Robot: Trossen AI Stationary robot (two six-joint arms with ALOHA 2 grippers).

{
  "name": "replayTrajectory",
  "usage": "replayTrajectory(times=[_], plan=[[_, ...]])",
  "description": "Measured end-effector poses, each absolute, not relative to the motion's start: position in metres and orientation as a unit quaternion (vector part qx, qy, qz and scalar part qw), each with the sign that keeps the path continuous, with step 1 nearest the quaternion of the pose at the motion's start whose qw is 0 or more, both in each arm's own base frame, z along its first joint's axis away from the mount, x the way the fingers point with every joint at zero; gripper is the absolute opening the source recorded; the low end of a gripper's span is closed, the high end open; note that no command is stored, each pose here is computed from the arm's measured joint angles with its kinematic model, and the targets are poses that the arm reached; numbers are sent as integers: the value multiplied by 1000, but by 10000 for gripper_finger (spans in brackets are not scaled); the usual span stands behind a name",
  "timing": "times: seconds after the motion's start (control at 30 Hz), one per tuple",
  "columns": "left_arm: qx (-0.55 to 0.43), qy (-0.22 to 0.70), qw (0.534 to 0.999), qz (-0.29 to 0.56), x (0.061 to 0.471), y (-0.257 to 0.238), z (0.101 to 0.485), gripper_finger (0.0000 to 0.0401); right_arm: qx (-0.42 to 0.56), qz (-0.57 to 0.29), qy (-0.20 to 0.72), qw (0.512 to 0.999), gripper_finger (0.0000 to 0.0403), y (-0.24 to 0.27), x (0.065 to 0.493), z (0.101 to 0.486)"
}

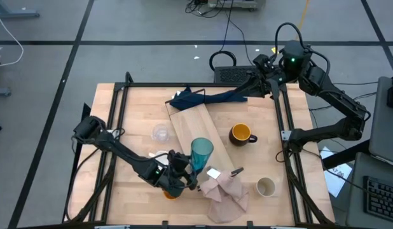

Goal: Stack small to large cups/mugs on shelf
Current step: Put the blue cup on the shelf

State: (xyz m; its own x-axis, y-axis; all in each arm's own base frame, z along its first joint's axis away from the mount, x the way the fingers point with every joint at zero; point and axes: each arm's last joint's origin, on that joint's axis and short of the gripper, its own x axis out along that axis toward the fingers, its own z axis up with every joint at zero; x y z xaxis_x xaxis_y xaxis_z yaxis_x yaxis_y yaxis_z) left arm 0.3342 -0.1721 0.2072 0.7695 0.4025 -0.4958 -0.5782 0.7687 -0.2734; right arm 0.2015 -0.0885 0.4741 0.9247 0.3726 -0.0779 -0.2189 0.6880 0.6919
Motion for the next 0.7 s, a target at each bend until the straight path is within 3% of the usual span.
replayTrajectory(times=[0.7], plan=[[-227,206,918,250,349,-185,175,324,365,161,108,911,148,-89,201,474]])
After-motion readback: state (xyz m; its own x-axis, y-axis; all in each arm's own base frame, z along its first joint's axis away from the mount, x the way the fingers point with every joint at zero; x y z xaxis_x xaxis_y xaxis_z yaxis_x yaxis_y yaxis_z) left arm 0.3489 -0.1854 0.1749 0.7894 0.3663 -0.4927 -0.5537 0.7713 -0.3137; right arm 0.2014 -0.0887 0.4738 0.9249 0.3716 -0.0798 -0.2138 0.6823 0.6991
